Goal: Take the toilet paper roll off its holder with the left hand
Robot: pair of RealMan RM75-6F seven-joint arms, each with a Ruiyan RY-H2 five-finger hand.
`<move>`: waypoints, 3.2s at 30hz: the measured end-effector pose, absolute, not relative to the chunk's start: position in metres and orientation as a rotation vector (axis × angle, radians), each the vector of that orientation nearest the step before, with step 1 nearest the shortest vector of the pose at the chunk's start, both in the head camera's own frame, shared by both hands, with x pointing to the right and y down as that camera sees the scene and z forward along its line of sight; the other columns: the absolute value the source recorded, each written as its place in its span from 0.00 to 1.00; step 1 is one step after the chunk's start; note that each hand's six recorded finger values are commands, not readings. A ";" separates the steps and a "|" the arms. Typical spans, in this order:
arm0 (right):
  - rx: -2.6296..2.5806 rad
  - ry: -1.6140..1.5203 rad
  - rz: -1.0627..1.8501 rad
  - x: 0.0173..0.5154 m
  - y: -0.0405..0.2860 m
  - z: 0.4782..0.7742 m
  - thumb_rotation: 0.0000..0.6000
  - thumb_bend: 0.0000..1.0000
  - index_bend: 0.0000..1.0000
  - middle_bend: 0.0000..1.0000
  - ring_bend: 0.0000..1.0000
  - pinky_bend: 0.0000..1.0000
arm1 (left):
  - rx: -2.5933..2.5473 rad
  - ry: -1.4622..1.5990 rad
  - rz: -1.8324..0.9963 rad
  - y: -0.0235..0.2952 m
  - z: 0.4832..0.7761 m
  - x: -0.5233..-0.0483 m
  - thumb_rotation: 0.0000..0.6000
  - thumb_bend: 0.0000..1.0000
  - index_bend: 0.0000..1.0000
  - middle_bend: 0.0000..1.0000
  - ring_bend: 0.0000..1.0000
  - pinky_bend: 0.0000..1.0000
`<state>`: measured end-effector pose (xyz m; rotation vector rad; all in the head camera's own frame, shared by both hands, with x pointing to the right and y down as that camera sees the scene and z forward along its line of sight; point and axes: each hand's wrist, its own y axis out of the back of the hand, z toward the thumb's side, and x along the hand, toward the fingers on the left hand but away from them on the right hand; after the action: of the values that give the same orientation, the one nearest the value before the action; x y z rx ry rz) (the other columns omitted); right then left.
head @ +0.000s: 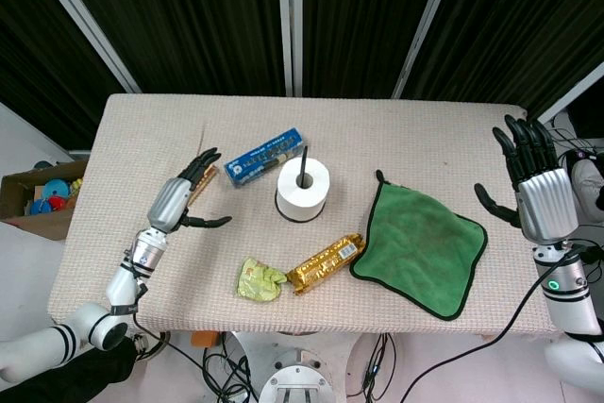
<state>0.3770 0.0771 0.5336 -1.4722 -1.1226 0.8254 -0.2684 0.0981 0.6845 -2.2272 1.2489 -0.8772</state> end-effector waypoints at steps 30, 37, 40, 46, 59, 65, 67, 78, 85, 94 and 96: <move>-1.467 -1.150 0.863 0.405 0.092 0.522 1.00 0.23 0.00 0.00 0.00 0.00 | -2.278 1.205 -0.860 0.090 0.744 -0.191 0.57 0.00 0.00 0.02 0.03 0.20; -1.469 -1.150 0.866 0.409 0.094 0.519 1.00 0.23 0.00 0.00 0.00 0.00 | -2.298 1.188 -0.877 0.083 0.762 -0.160 0.58 0.00 0.00 0.01 0.02 0.18; -1.466 -1.153 0.867 0.411 0.094 0.519 1.00 0.23 0.00 0.00 0.00 0.00 | -2.326 1.173 -0.866 0.084 0.766 -0.146 0.57 0.00 0.00 0.01 0.02 0.18; -1.469 -1.164 0.876 0.415 0.095 0.520 1.00 0.23 0.00 0.00 0.00 0.00 | -2.346 1.160 -0.867 0.081 0.770 -0.131 0.58 0.00 0.00 0.01 0.02 0.18; -1.466 -1.177 0.881 0.420 0.093 0.518 1.00 0.23 0.00 0.00 0.00 0.00 | -2.410 1.255 -0.862 0.069 0.777 -0.119 1.00 0.07 0.06 0.21 0.06 0.18; -1.462 -1.182 0.888 0.423 0.092 0.518 1.00 0.23 0.00 0.00 0.00 0.00 | -2.412 1.340 -0.807 0.063 0.770 -0.119 1.00 0.15 0.22 0.35 0.17 0.20; -1.464 -1.182 0.888 0.423 0.093 0.518 1.00 0.23 0.00 0.00 0.00 0.00 | -2.418 1.364 -0.784 0.062 0.768 -0.119 1.00 0.17 0.27 0.39 0.21 0.21; -1.460 -1.186 0.876 0.422 0.094 0.514 1.00 0.24 0.00 0.00 0.00 0.00 | -2.427 1.416 -0.624 0.045 0.730 -0.118 1.00 0.17 0.30 0.42 0.23 0.21; -1.465 -1.193 0.867 0.419 0.095 0.514 1.00 0.25 0.00 0.00 0.00 0.00 | -2.409 1.449 -0.449 0.020 0.664 -0.112 1.00 0.17 0.30 0.42 0.23 0.21; -1.469 -1.187 0.840 0.411 0.098 0.510 1.00 0.25 0.00 0.00 0.00 0.00 | -2.225 1.524 -0.314 -0.024 0.533 -0.136 1.00 0.17 0.30 0.42 0.23 0.21; -1.470 -1.186 0.837 0.410 0.099 0.510 1.00 0.25 0.00 0.00 0.00 0.00 | -2.177 1.544 -0.307 -0.027 0.510 -0.151 1.00 0.17 0.30 0.42 0.23 0.21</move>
<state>0.4105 0.0986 0.5097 -1.4703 -1.1859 0.8372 -0.1510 -0.0268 0.5096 -2.1767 1.5440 -0.3072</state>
